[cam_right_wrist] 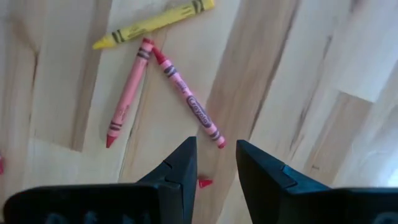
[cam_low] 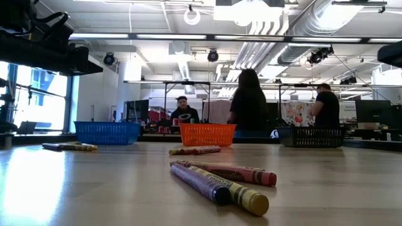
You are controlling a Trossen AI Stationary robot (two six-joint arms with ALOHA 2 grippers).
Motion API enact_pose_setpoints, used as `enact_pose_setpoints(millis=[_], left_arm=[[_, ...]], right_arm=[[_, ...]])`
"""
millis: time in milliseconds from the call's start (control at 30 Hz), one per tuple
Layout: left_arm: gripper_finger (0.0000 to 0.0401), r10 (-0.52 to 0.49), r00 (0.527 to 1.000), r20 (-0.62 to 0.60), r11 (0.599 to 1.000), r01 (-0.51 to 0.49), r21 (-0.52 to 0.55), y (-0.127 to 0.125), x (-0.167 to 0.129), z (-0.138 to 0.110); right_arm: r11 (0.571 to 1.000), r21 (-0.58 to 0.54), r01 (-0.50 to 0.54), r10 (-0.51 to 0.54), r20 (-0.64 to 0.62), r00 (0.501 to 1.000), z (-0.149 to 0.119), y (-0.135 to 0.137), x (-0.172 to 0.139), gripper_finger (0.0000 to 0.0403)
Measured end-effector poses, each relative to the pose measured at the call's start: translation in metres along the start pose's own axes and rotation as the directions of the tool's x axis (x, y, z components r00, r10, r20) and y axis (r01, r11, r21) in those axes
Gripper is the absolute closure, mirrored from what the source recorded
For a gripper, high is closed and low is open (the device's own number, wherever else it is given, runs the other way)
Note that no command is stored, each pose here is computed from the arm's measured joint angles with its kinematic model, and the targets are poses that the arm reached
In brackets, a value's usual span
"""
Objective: Sort crayons
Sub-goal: Put the red crayon into the black bin
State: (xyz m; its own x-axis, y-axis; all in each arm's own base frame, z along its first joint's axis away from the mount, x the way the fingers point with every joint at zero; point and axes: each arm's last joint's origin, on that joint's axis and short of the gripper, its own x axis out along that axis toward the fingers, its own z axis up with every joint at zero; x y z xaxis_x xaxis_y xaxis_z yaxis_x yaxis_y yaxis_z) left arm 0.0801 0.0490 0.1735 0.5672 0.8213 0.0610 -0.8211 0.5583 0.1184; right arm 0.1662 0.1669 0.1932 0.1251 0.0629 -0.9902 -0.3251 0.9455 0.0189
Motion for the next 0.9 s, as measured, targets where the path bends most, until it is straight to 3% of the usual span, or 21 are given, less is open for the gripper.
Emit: enact_pose_setpoints(millis=[333,900], left_arm=[[0.0341,0.0,1.0,0.0,1.0,0.0,0.0,0.0,0.0,0.0],[0.0341,0.0,1.0,0.0,1.0,0.0,0.0,0.0,0.0,0.0]], right_arm=[[0.991,-0.117,-0.062,0.072,0.081,0.994,-0.001,0.001,0.019,0.0307],[0.986,-0.147,-0.081,0.097,0.103,0.99,-0.014,-0.004,0.045,0.0307]])
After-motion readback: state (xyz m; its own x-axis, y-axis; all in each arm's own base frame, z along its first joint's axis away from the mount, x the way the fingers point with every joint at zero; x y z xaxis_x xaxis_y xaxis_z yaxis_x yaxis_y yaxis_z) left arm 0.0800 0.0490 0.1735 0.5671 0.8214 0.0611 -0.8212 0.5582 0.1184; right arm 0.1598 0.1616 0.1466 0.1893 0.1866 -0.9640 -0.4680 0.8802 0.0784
